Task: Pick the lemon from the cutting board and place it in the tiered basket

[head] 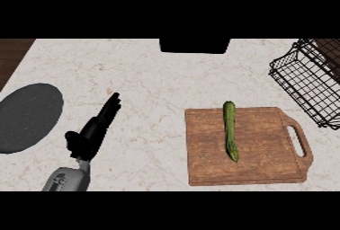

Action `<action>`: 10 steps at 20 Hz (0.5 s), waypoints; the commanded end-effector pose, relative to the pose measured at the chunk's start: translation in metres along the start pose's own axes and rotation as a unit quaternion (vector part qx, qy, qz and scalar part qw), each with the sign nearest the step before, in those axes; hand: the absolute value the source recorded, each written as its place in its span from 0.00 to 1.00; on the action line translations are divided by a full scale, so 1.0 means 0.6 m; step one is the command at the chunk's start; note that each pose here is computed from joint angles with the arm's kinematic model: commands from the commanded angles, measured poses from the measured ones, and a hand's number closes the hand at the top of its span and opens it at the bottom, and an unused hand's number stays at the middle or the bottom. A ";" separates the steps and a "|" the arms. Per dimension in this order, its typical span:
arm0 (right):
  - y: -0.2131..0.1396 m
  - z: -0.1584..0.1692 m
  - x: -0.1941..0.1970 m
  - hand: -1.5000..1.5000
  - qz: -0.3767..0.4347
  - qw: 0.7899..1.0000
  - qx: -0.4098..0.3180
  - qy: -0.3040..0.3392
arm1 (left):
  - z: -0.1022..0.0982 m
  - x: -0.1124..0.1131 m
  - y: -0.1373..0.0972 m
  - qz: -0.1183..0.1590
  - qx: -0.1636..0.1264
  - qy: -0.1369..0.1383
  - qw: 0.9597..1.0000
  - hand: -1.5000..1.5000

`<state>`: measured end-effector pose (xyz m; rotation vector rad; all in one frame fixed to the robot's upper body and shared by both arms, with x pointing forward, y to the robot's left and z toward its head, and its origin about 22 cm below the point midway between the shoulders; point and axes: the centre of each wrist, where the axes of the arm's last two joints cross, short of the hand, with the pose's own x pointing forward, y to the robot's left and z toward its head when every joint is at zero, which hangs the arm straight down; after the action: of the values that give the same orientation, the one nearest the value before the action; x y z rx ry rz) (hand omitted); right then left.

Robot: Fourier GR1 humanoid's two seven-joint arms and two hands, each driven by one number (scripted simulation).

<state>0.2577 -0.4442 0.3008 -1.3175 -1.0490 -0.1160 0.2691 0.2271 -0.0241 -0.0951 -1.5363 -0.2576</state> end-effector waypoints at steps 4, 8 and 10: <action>0.063 -0.058 0.066 1.00 0.000 1.000 0.029 0.007 | -0.006 0.027 0.020 0.001 0.001 -0.006 1.000 0.50; 0.097 -0.086 0.095 1.00 0.016 0.998 0.057 0.004 | -0.002 0.002 0.017 0.003 -0.009 -0.001 1.000 0.50; 0.135 -0.097 0.087 1.00 0.009 0.998 0.061 0.004 | -0.007 0.021 -0.004 0.000 -0.004 -0.006 1.000 0.50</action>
<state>0.3420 -0.4475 0.2966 -1.2358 -1.0246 -0.0794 0.2741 0.2273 -0.0158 -0.1055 -1.5406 -0.2686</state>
